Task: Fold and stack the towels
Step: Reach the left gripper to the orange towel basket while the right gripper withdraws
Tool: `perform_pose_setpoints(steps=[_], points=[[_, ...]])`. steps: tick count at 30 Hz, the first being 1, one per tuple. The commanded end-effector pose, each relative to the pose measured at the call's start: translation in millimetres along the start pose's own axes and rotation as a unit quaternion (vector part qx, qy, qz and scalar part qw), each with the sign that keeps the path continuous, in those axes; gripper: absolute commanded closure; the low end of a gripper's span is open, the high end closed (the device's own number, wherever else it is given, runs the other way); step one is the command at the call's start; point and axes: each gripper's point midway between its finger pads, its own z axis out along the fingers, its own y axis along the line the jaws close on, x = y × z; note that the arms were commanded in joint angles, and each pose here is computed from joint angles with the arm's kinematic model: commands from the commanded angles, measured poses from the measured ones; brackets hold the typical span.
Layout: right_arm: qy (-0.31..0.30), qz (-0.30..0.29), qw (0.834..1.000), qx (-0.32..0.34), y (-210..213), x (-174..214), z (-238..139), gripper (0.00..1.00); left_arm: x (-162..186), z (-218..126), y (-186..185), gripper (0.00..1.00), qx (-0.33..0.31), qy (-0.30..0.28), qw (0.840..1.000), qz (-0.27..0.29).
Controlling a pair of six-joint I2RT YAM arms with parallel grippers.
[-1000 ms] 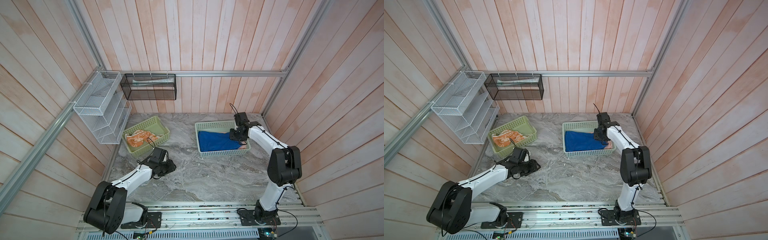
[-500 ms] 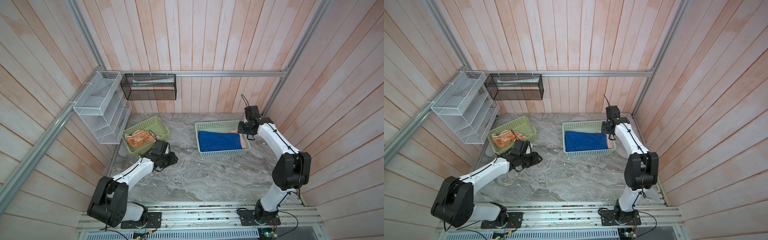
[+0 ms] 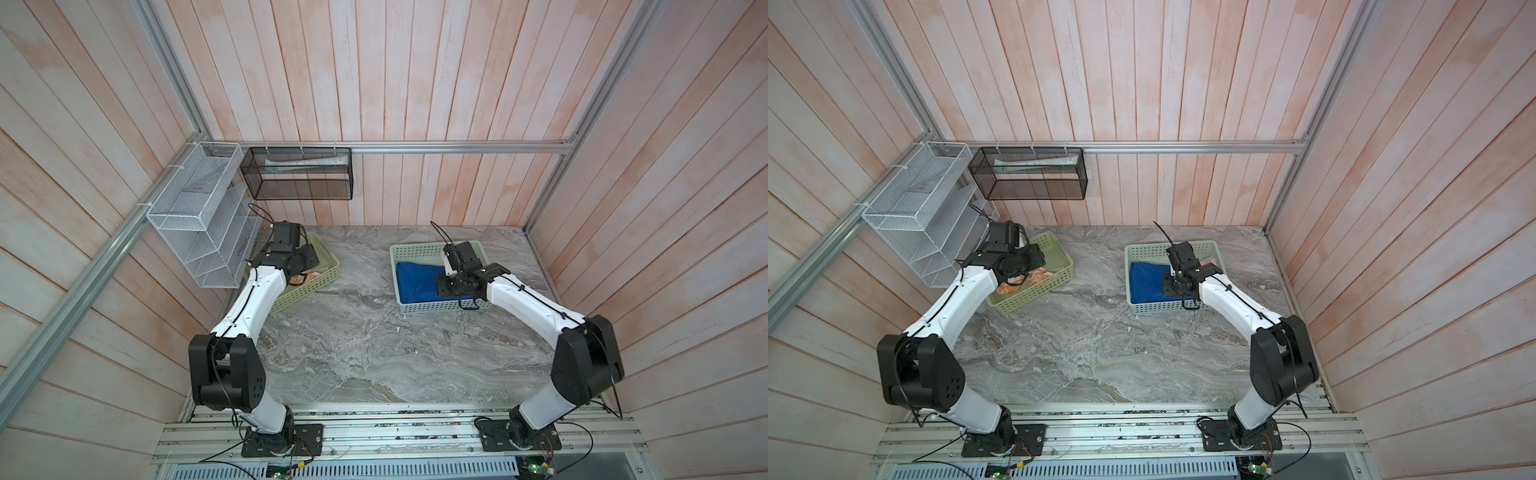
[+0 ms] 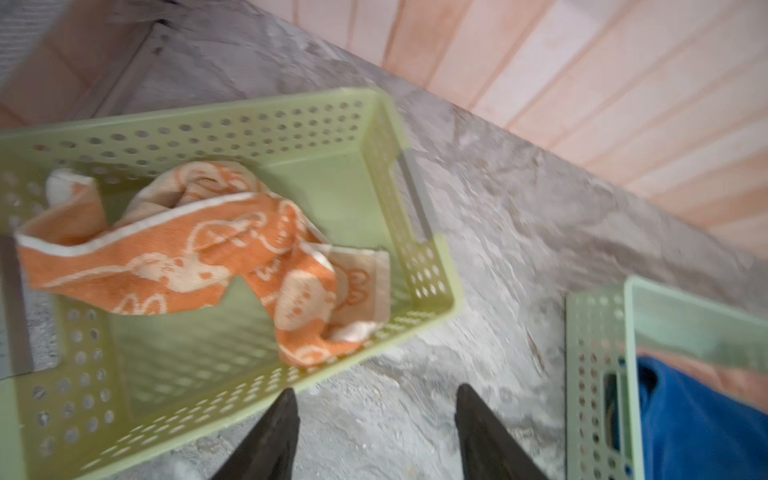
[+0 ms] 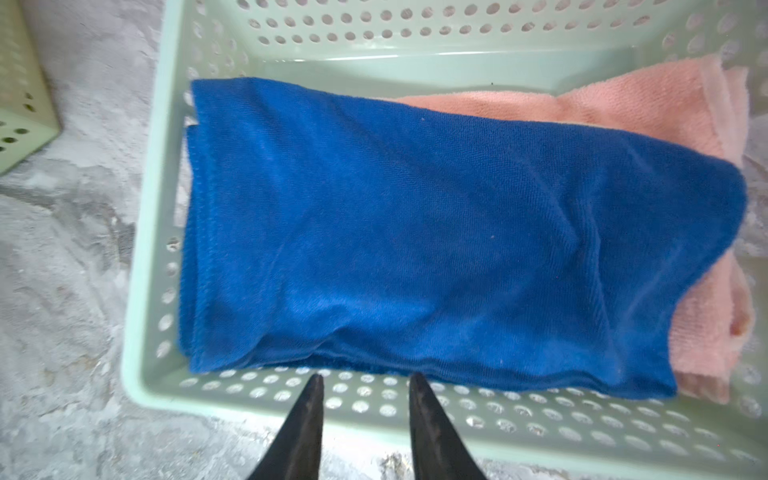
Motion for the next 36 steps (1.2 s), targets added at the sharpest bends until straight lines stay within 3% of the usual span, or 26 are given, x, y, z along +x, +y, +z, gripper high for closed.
perform_pose_setpoints(steps=[1,7,12,17,21,23,28,36], points=[[-0.067,0.003,0.997,-0.032,19,-8,-29,0.64,9,30,24,0.29,-0.043,0.040,0.998,0.007],[-0.045,-0.003,0.997,-0.064,33,64,-30,0.68,15,85,65,0.22,-0.110,0.075,0.991,-0.018],[-0.011,0.007,0.997,-0.077,33,111,-13,0.68,16,124,88,0.21,-0.162,0.086,0.983,0.005],[-0.020,0.002,0.999,-0.045,19,119,12,0.68,30,159,89,0.23,-0.154,0.124,0.980,0.007],[-0.018,-0.010,1.000,-0.023,8,105,34,0.68,43,174,86,0.36,-0.138,0.144,0.980,0.010],[-0.024,-0.014,1.000,-0.013,3,93,43,0.69,40,170,84,0.47,-0.136,0.142,0.980,0.010],[-0.053,-0.012,0.999,0.002,-11,55,58,0.69,-1,129,67,0.89,-0.111,0.084,0.990,0.020],[-0.067,-0.006,0.997,0.024,-46,2,96,0.70,-69,21,8,0.96,-0.076,-0.029,0.992,0.094]])
